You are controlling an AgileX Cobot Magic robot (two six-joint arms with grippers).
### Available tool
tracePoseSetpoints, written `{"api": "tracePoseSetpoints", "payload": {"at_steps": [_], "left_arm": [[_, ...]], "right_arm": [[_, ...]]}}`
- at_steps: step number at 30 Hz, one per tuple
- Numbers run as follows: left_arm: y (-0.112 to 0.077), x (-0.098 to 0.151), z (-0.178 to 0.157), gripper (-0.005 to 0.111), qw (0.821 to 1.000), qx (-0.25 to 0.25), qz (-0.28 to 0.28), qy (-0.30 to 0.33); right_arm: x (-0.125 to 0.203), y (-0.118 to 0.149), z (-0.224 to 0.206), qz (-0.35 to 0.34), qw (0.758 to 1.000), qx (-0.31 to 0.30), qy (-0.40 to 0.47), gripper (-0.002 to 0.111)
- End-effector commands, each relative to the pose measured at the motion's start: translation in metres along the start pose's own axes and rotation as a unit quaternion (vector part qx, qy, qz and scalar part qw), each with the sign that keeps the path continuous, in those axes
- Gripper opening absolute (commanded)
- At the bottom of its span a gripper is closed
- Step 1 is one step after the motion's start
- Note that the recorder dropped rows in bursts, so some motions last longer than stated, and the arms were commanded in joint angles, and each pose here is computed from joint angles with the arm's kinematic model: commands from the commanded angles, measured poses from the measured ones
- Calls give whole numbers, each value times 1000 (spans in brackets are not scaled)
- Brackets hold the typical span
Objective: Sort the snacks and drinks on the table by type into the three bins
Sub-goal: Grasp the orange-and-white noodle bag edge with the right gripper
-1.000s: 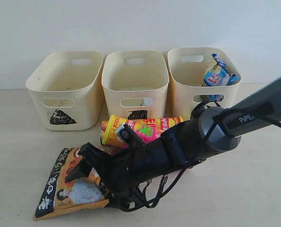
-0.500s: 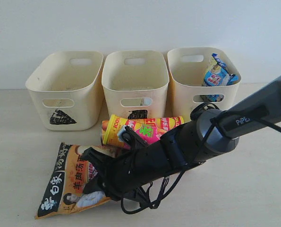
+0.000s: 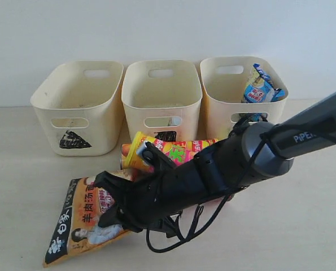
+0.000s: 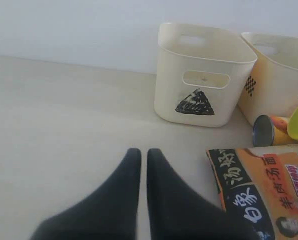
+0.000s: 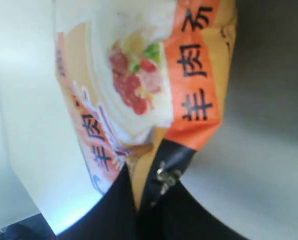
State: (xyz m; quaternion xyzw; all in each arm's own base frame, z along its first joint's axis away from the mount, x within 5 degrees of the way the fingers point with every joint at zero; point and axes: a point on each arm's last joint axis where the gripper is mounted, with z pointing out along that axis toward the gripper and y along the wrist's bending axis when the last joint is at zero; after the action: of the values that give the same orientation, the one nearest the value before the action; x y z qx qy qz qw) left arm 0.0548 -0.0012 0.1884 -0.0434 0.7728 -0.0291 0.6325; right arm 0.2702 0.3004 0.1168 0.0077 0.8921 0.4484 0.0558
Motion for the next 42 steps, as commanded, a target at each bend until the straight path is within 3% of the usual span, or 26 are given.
{"api": "tracePoseSetpoints", "payload": {"at_steps": [1, 8, 14, 17, 37, 39, 42], "left_arm": [[0, 1, 0, 4, 1000, -3, 4, -4], [0, 1, 0, 4, 1000, -3, 4, -4], [0, 1, 0, 4, 1000, -3, 4, -4], [0, 1, 0, 4, 1000, -3, 4, -4], [0, 1, 0, 4, 1000, -3, 4, -4], [0, 1, 0, 4, 1000, -3, 4, -4], [0, 1, 0, 4, 1000, -3, 4, -4]], "right_arm": [[4, 17, -11, -27, 999, -34, 18, 0], [6, 44, -34, -68, 996, -64, 11, 0], [6, 44, -35, -82, 995, -58, 14, 0], [6, 39, -34, -93, 995, -34, 12, 0], [6, -11, 4, 12, 999, 26, 29, 1], [4, -11, 4, 16, 999, 30, 20, 9], [3, -11, 4, 24, 999, 30, 12, 36]]}}
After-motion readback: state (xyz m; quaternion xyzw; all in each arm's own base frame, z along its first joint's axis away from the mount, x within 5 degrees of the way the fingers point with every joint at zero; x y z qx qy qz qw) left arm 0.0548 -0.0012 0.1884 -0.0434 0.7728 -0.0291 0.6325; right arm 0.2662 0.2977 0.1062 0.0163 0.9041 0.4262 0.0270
